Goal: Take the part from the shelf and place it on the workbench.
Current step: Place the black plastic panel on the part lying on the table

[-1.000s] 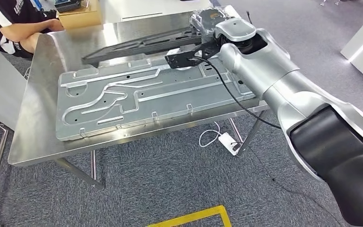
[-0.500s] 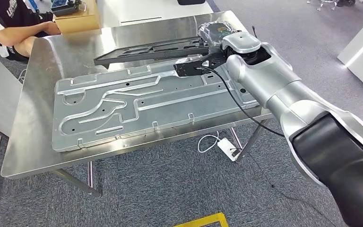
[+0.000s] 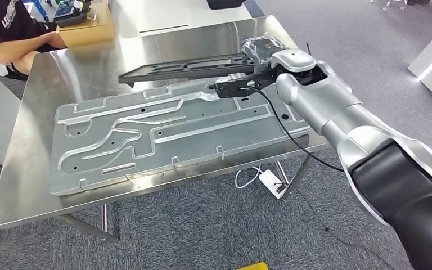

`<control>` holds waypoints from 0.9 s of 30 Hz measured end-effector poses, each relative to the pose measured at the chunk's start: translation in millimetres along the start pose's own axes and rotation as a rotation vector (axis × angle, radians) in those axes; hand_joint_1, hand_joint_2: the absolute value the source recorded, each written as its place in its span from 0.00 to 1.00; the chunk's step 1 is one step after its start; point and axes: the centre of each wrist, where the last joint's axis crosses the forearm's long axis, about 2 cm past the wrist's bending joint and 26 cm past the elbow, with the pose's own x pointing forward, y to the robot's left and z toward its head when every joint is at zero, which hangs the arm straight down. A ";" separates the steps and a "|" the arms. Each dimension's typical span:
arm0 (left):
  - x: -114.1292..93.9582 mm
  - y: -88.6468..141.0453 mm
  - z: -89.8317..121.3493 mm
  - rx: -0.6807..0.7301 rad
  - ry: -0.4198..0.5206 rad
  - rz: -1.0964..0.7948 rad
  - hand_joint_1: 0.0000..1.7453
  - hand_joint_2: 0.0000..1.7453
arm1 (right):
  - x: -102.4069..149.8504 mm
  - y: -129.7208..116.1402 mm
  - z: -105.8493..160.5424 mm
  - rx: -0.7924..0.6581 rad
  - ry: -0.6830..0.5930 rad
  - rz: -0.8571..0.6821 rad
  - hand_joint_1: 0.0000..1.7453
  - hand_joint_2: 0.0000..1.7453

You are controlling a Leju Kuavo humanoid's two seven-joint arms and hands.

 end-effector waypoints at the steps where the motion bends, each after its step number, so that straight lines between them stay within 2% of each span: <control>1: 0.1 0.0 0.0 0.000 -0.004 0.001 0.00 1.00 | -2.0 1.0 0.6 0.001 0.003 0.000 1.00 1.00; 12: 1.0 2.1 -0.6 -0.003 -0.025 0.010 0.00 1.00 | -24.7 22.8 9.1 0.009 0.027 -0.054 1.00 1.00; 18: -0.2 0.8 -0.1 -0.009 -0.027 0.011 0.00 1.00 | -41.2 49.1 17.9 0.016 0.047 -0.099 1.00 1.00; 23: 0.4 0.5 -0.2 -0.012 -0.034 0.011 0.00 1.00 | -44.7 56.6 20.2 0.018 0.052 -0.109 1.00 1.00; 25: 0.4 0.4 -0.2 -0.015 -0.038 0.011 0.00 1.00 | -48.1 61.9 22.2 0.023 0.057 -0.118 0.50 0.50; 27: 0.0 0.4 -0.1 -0.017 -0.040 0.006 0.00 0.50 | -55.1 66.2 25.8 0.024 0.065 -0.139 0.00 0.00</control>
